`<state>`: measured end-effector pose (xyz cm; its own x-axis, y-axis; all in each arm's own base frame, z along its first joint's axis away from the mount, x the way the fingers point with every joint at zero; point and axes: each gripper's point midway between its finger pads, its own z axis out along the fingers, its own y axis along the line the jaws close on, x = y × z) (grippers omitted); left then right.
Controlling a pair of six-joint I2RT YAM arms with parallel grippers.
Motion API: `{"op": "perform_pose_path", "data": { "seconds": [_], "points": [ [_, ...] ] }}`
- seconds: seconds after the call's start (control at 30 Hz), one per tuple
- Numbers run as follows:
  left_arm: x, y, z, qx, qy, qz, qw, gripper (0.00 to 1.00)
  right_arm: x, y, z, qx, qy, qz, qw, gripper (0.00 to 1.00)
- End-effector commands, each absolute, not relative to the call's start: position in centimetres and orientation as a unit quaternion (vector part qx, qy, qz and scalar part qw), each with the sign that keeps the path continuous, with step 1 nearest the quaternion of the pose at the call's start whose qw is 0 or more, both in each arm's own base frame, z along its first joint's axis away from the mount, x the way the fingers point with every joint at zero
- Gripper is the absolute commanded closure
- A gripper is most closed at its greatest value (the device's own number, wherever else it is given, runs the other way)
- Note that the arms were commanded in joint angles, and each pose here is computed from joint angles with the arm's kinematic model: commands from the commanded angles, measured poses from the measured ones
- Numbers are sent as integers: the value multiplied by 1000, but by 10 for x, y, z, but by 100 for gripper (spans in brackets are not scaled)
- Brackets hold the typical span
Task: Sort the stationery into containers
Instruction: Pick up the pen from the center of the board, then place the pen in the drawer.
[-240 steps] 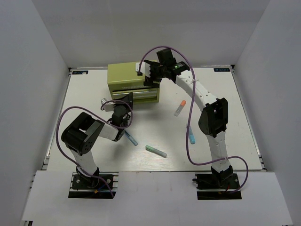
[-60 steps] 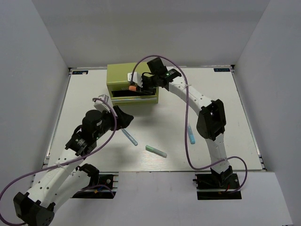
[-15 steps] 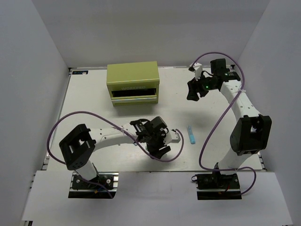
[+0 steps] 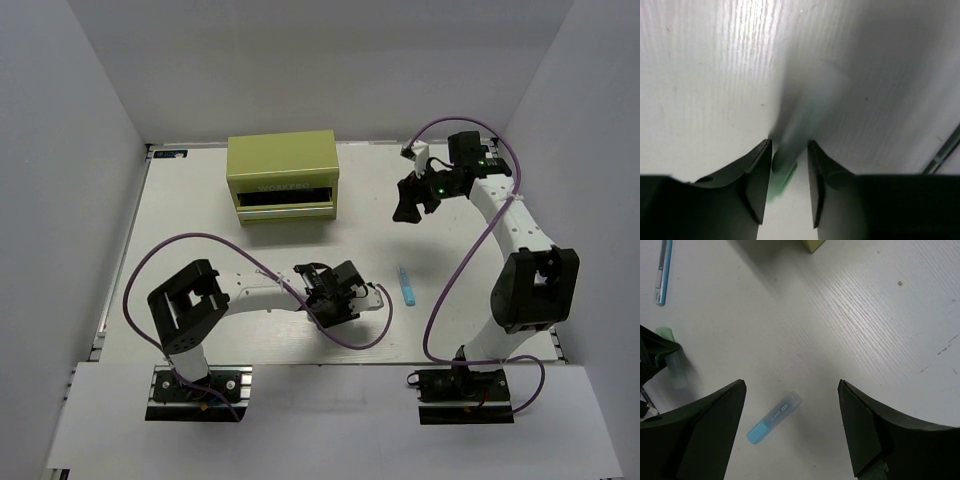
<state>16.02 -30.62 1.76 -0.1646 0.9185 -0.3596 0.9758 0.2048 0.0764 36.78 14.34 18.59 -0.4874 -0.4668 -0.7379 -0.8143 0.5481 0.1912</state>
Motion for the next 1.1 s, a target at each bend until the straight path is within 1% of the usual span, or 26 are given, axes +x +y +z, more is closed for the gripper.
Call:
{"op": "perform_pose_path", "data": {
  "seconds": [0.0, 0.1, 0.13, 0.2, 0.23, 0.27, 0.3, 0.33, 0.4, 0.47, 0.5, 0.53, 0.57, 0.6, 0.63, 0.7, 0.73, 0.77, 0.87, 1.07],
  "points": [
    [180, -320, 32, 623, 749, -68, 213, 58, 355, 146, 203, -400, 802, 283, 341, 20],
    [176, -317, 28, 625, 750, -70, 206, 74, 351, 146, 203, -405, 797, 286, 345, 21],
    [176, -318, 31, 619, 753, -73, 209, 84, 349, 147, 205, -407, 795, 285, 349, 21],
    [181, -317, 36, 598, 765, -78, 225, 90, 345, 147, 202, -411, 792, 287, 349, 23],
    [182, -321, 44, 574, 778, -98, 235, 95, 345, 147, 201, -414, 790, 285, 350, 23],
    [186, -320, 49, 557, 786, -106, 248, 96, 343, 146, 198, -415, 791, 286, 348, 23],
    [190, -328, 68, 543, 780, -126, 285, 98, 342, 146, 198, -423, 787, 281, 351, 23],
    [196, -331, 81, 529, 780, -137, 305, 100, 340, 146, 196, -432, 783, 279, 351, 23],
    [207, -328, 96, 507, 784, -140, 330, 100, 336, 144, 192, -448, 776, 274, 350, 23],
    [233, -325, 127, 498, 780, -129, 357, 100, 332, 144, 188, -459, 770, 275, 347, 26],
    [238, -315, 126, 501, 789, -113, 337, 100, 331, 144, 187, -469, 765, 272, 349, 34],
    [266, -313, 142, 479, 799, -99, 351, 100, 329, 143, 183, -469, 766, 273, 345, 39],
    [278, -307, 147, 471, 804, -91, 351, 100, 327, 143, 180, -471, 767, 272, 341, 46],
    [288, -305, 152, 466, 807, -93, 352, 100, 326, 143, 178, -476, 765, 271, 340, 61],
    [311, -297, 169, 451, 808, -85, 370, 100, 324, 142, 177, -476, 765, 271, 338, 68],
    [332, -291, 178, 440, 809, -79, 382, 100, 320, 141, 170, -481, 765, 270, 332, 81],
    [347, -289, 193, 430, 805, -76, 401, 100, 318, 140, 170, -490, 760, 264, 337, 89],
    [361, -277, 198, 425, 807, -68, 404, 100, 317, 139, 168, -492, 761, 259, 334, 89],
    [391, -268, 214, 425, 798, -52, 425, 100, 314, 136, 170, -502, 755, 244, 345, 89],
    [418, -258, 236, 458, 764, -17, 454, 100, 307, 133, 165, -509, 751, 235, 348, 86]
  ]
}}
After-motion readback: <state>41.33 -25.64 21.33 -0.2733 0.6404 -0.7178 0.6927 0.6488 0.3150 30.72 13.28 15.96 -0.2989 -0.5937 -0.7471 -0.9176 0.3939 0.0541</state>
